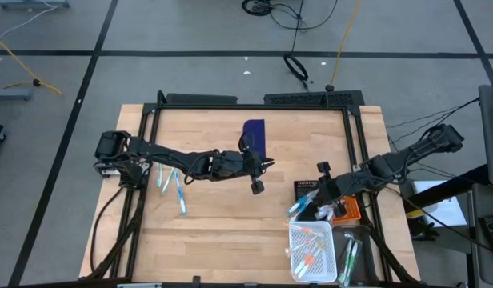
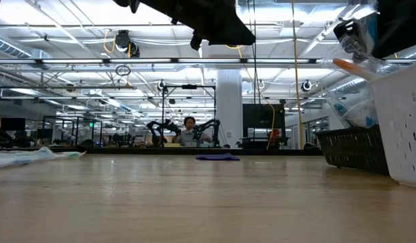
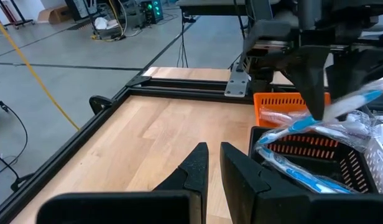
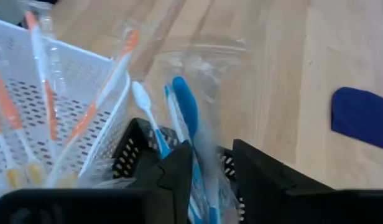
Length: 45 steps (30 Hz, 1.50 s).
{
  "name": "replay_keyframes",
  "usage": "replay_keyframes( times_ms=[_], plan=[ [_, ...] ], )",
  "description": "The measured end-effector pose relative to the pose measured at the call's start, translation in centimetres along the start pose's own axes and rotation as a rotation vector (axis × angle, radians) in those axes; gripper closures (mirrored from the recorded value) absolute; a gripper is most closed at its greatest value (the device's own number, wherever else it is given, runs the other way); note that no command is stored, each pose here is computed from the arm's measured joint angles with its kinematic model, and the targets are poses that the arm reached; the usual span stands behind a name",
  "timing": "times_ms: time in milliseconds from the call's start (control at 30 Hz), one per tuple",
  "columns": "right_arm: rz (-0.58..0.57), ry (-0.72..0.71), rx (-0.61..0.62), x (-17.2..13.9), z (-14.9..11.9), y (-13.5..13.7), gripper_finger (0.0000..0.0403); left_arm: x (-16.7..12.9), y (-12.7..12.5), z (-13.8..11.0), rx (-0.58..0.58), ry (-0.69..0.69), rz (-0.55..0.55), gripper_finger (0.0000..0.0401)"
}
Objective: Pick & Place Toothbrushes
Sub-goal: Put the blue toothbrush into the black basket, then put the green toothbrush into the black bin
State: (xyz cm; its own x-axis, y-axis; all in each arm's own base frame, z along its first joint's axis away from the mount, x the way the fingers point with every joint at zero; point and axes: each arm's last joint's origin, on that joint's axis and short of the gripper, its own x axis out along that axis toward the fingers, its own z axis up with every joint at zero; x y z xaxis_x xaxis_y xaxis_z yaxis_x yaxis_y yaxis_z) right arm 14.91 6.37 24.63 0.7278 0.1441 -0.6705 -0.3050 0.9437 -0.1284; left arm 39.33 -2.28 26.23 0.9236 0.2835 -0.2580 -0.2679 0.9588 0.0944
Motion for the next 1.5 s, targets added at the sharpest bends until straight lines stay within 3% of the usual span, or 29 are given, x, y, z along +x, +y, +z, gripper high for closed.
replay_keyframes(
  times_ms=[500, 933, 1233, 1500],
  plan=[
    [0.024, -0.014, -0.005, -0.1, 0.1, 0.6, 0.021, 0.0, 0.0, 0.0, -0.004, 0.001, 0.0, 0.0359],
    [0.025, -0.076, 0.007, -0.1, 0.7, 0.6, 0.0209, 0.0, 0.0, -0.5, -0.037, 0.048, 0.019, 0.0359],
    [-0.037, -0.154, 0.027, 0.0, 1.5, 0.4, 0.0212, -2.9, 1.8, -2.2, -0.158, 0.356, 0.242, 0.0359],
    [-0.094, -0.122, -0.003, 1.1, 1.7, 0.3, 0.0214, -8.4, 4.0, -4.8, -0.291, 0.827, 0.475, 0.0359]
  ],
)
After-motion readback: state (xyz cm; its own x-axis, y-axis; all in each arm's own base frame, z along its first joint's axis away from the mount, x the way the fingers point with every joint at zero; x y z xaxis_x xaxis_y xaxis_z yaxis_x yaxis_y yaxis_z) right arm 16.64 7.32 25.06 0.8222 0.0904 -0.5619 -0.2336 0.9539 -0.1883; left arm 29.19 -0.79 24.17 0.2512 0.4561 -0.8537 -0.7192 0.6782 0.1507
